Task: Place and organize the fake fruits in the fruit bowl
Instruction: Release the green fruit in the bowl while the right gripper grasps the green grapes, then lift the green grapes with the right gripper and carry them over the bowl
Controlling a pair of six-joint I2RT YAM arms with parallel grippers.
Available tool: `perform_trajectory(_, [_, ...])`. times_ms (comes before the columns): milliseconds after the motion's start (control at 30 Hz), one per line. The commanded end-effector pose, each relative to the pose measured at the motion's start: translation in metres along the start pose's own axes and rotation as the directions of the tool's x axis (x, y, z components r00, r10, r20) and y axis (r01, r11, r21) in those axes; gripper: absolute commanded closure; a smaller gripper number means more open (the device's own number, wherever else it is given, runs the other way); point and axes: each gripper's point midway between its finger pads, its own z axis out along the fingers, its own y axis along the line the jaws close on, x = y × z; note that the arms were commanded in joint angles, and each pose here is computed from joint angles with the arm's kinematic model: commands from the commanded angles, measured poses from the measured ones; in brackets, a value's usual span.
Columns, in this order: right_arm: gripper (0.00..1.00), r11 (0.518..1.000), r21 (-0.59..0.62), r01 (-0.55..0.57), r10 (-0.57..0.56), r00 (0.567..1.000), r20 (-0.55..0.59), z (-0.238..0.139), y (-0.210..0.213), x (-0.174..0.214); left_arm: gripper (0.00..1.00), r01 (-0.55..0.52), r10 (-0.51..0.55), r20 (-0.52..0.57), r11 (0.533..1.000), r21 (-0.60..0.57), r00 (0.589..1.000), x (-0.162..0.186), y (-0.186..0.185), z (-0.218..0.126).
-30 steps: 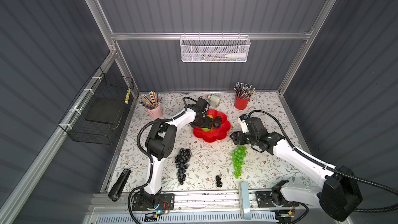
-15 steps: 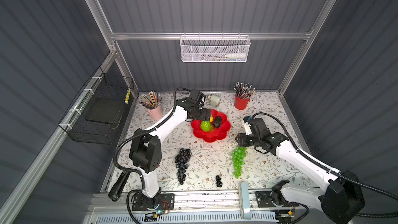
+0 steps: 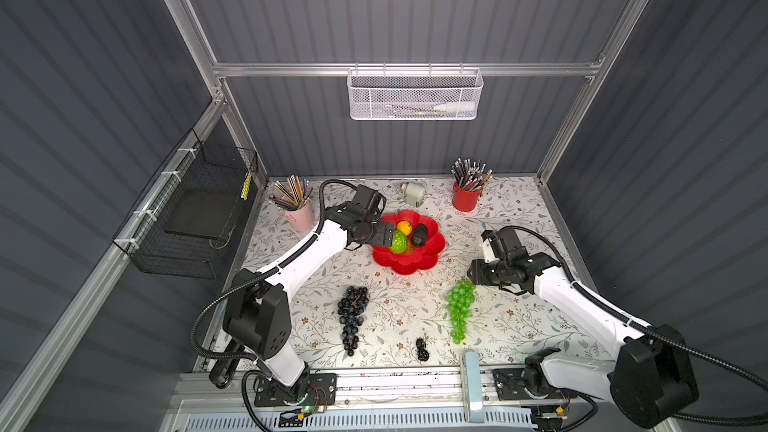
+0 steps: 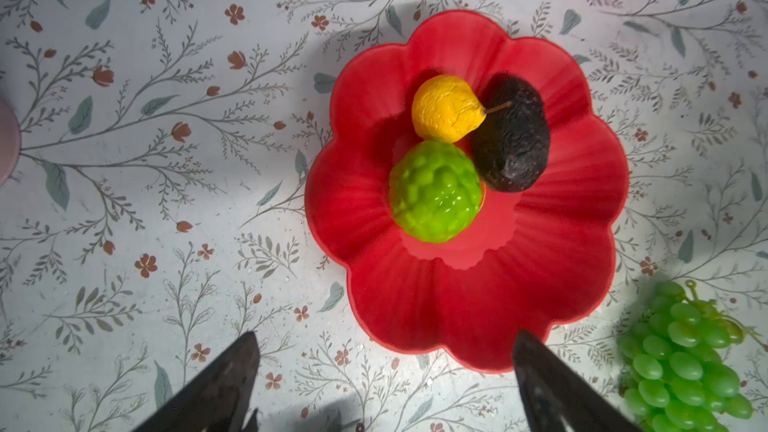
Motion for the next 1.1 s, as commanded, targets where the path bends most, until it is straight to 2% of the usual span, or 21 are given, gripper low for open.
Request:
perform_trajectory(0, [0.53,1.0,-0.02,-0.02,0.018,0.997,-0.077,0.006,0.001,0.016,0.05,0.005,-0.005,0.006,1.0,-0.023,1.0,0.003,0.006,-0.002])
perform_trajectory(233, [0.63,0.997,-0.052,-0.059,0.05,0.987,-0.154,0.021,0.002,0.029,0.05,0.004,-0.004,0.007,1.0,-0.023,1.0,0.007,0.007,0.002])
perform_trajectory(533, [0.76,0.996,-0.065,-0.063,0.052,0.984,-0.171,0.03,0.003,0.03,0.05,0.013,-0.013,0.003,1.0,-0.025,1.0,0.011,0.009,0.005])
perform_trajectory(733, [0.86,0.997,-0.054,-0.048,0.039,0.987,-0.156,0.029,0.0,0.03,0.04,0.021,-0.021,0.005,0.999,-0.025,1.0,0.011,0.009,0.005])
perform_trajectory(967, [0.87,1.0,-0.019,-0.015,0.012,0.993,-0.114,0.025,-0.005,0.021,0.05,0.028,-0.028,-0.001,0.999,-0.018,1.0,0.011,0.007,0.008])
perform_trajectory(1067, [0.97,1.0,-0.024,0.009,-0.012,0.994,-0.107,0.025,-0.003,0.016,0.05,0.034,-0.034,-0.003,0.999,-0.012,0.999,0.011,0.006,0.008])
